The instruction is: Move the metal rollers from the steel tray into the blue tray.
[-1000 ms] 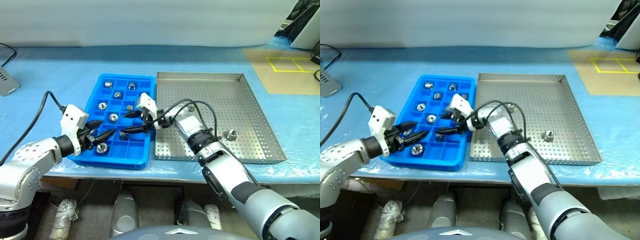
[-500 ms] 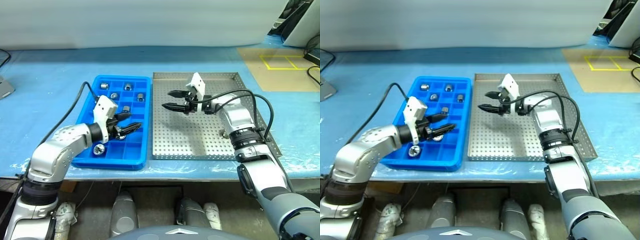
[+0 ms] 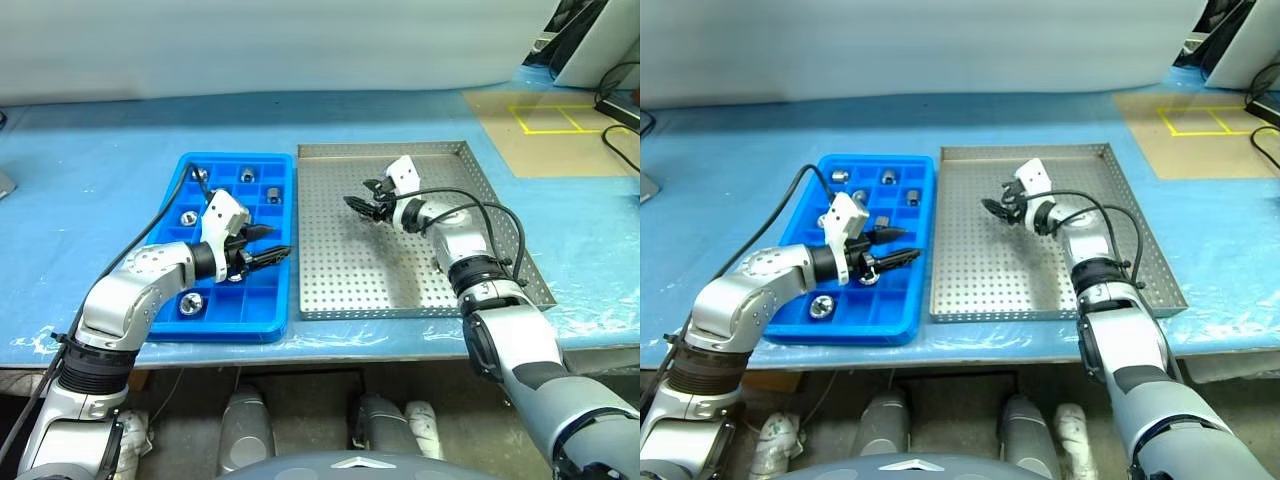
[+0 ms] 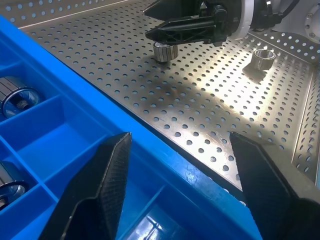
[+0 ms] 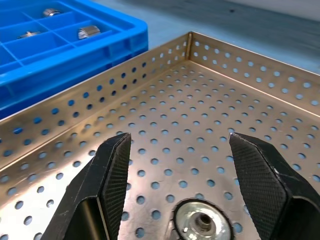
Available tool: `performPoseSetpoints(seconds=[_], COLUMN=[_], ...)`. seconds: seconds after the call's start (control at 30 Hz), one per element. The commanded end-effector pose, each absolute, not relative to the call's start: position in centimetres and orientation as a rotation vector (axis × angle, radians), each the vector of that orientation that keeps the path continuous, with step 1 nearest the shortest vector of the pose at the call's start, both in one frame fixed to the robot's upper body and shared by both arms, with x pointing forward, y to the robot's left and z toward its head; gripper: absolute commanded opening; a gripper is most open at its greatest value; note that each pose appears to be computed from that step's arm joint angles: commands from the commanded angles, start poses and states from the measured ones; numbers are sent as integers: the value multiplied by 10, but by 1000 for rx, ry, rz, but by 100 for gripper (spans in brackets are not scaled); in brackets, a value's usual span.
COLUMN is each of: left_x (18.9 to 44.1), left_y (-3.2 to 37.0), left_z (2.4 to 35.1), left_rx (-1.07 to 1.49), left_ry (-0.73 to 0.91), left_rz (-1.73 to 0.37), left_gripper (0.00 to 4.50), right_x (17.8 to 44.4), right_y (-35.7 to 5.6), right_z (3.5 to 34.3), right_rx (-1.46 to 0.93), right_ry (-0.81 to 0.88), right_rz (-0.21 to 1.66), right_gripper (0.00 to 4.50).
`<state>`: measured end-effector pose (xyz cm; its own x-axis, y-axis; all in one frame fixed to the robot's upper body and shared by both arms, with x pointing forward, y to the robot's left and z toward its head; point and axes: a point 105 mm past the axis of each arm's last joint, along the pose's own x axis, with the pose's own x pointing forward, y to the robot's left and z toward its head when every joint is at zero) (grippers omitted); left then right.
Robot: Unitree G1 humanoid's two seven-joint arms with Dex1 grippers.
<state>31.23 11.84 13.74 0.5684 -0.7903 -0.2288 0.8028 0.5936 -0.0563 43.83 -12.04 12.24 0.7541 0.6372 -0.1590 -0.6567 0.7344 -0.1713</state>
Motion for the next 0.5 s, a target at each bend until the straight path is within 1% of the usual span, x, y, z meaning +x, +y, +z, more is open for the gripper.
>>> performPoseSetpoints(seconds=[0.03, 0.1, 0.23, 0.4, 0.5], left_x=[308, 307, 304, 305, 307], left_y=[117, 116, 113, 116, 118], left_z=[147, 146, 143, 143, 144], left_rx=[80, 77, 71, 85, 93], left_ry=[198, 201, 209, 214, 213], left_rz=[-949, -949, -958, -953, -945], left_gripper=[334, 334, 334, 334, 334], right_x=[439, 435, 437, 435, 437], right_y=[-115, -108, -109, -104, -107], right_z=[126, 120, 109, 108, 109], right_rx=[-249, -251, -297, -311, -309], right_ry=[68, 80, 108, 91, 79], right_rz=[724, 762, 717, 722, 692], right_gripper=[328, 328, 328, 328, 328])
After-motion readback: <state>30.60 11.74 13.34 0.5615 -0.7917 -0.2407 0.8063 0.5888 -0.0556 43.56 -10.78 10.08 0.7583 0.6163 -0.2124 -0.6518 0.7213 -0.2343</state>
